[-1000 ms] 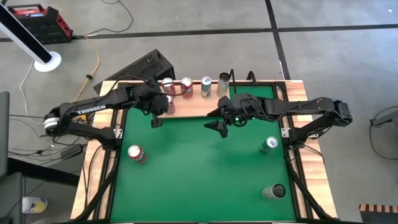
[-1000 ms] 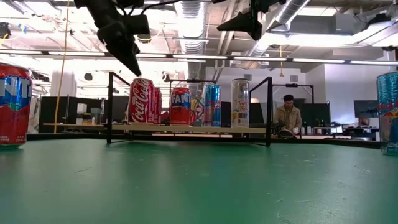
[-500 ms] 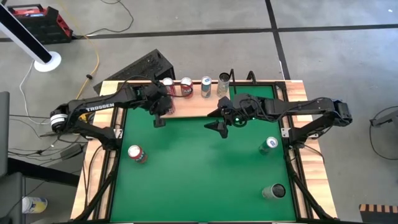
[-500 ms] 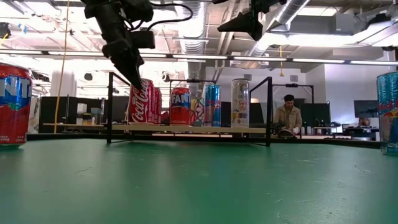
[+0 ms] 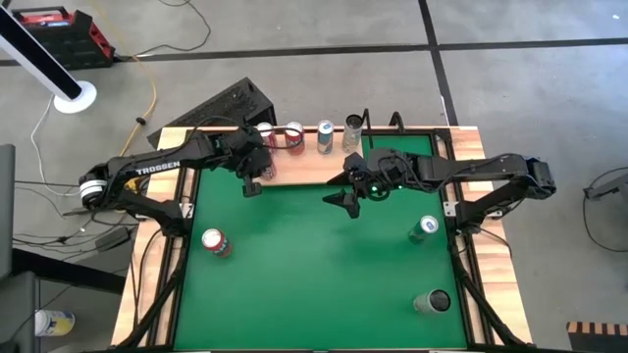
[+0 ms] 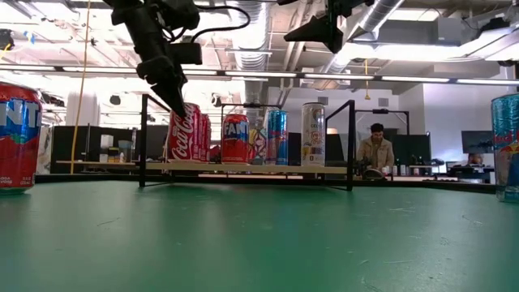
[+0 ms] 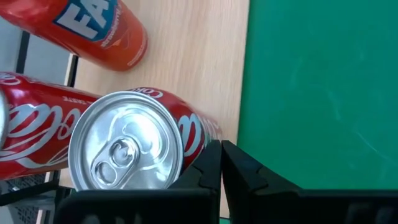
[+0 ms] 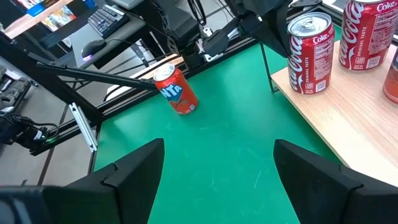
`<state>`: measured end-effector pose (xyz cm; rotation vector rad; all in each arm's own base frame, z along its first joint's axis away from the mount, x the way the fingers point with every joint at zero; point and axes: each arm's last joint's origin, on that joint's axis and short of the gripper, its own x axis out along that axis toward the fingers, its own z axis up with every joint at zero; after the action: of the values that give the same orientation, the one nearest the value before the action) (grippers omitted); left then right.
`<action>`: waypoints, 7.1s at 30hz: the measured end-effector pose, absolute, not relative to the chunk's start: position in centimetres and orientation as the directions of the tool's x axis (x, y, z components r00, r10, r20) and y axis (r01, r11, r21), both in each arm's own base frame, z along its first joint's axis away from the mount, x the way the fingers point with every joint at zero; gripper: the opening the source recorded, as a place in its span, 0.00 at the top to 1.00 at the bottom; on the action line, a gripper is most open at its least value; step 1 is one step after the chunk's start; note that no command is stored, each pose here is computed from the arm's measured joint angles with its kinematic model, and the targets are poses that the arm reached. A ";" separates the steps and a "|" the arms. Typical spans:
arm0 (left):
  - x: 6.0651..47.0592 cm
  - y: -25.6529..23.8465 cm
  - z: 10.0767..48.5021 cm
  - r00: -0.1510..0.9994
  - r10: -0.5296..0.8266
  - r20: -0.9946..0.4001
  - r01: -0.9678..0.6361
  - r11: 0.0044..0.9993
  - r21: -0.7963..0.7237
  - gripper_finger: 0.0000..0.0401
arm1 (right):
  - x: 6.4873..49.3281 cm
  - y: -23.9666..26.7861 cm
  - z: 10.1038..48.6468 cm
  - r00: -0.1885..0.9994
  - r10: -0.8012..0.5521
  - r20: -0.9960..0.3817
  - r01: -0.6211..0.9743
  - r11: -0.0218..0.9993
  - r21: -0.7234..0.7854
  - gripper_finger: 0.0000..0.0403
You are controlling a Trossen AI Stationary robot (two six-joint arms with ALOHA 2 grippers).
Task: Place canned beverage on shelf
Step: Put the red-black soda can on the shelf aligned with the other red-black soda can, then put the red soda can on the shelf
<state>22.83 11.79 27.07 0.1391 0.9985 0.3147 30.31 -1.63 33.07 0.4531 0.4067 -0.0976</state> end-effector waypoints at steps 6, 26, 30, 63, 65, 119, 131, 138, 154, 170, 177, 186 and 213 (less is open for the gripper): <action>22.8 11.9 27.1 0.498 0.340 -0.798 -0.203 0.940 0.274 1.00 | 30.3 -1.6 33.1 0.915 -0.002 -0.403 0.180 0.896 0.406 0.19; 18.9 4.8 35.5 0.691 -0.045 -0.721 -0.043 0.994 -0.103 1.00 | 30.4 -0.7 33.2 0.919 0.027 -0.394 0.151 0.898 0.413 0.19; 15.7 1.8 35.2 0.582 -0.184 -0.792 0.008 0.975 -0.221 1.00 | 30.4 -0.7 33.2 0.919 0.025 -0.392 0.151 0.898 0.413 0.19; 15.3 -2.8 33.2 0.282 -0.090 -0.955 -0.177 0.974 -0.144 0.15 | 30.4 -1.4 33.3 0.924 0.000 -0.383 0.169 0.898 0.407 0.19; 15.2 -3.0 33.2 0.284 -0.082 -0.955 -0.176 0.975 -0.136 0.15 | 30.4 -1.4 33.3 0.924 0.000 -0.383 0.169 0.898 0.407 0.19; 13.4 -5.5 24.2 0.315 -0.065 -0.947 -0.162 0.979 -0.121 0.33 | 30.4 -1.1 33.2 0.921 0.008 -0.390 0.154 0.910 0.384 0.19; 18.0 -3.0 29.2 0.447 -0.042 -0.894 -0.152 0.981 -0.122 0.33 | 29.6 -1.1 33.4 0.907 0.015 -0.420 0.162 0.910 0.382 0.19; 22.6 -2.3 30.5 0.422 -0.064 -0.904 -0.047 0.995 -0.092 0.33 | 27.3 -0.7 34.6 0.899 0.026 -0.437 0.147 0.922 0.358 0.19; 30.9 2.5 30.8 0.443 -0.039 -0.896 0.099 0.995 0.005 0.33 | 24.9 -0.4 35.8 0.892 -0.062 -0.447 0.186 0.953 0.238 0.19; 33.6 9.7 31.9 0.502 0.072 -0.862 0.021 0.995 0.096 0.33 | 25.4 -0.4 35.5 0.890 -0.076 -0.450 0.209 0.944 0.254 0.19; 33.1 11.7 32.0 0.518 0.084 -0.851 -0.005 0.995 0.095 0.33 | 25.3 -0.9 35.5 0.886 -0.113 -0.449 0.250 0.933 0.259 0.19; 32.7 13.4 32.1 0.534 0.124 -0.836 -0.002 0.989 0.146 0.33 | 25.2 -2.4 35.5 0.872 -0.190 -0.451 0.327 0.912 0.249 0.19; 31.6 15.1 31.9 0.492 0.149 -0.858 -0.022 0.987 0.159 0.33 | 24.8 -4.7 35.4 0.842 -0.275 -0.464 0.414 0.881 0.229 0.19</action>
<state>31.56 15.11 31.91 0.1325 1.0519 0.1043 24.82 -4.69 35.38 0.3304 0.4366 -0.3705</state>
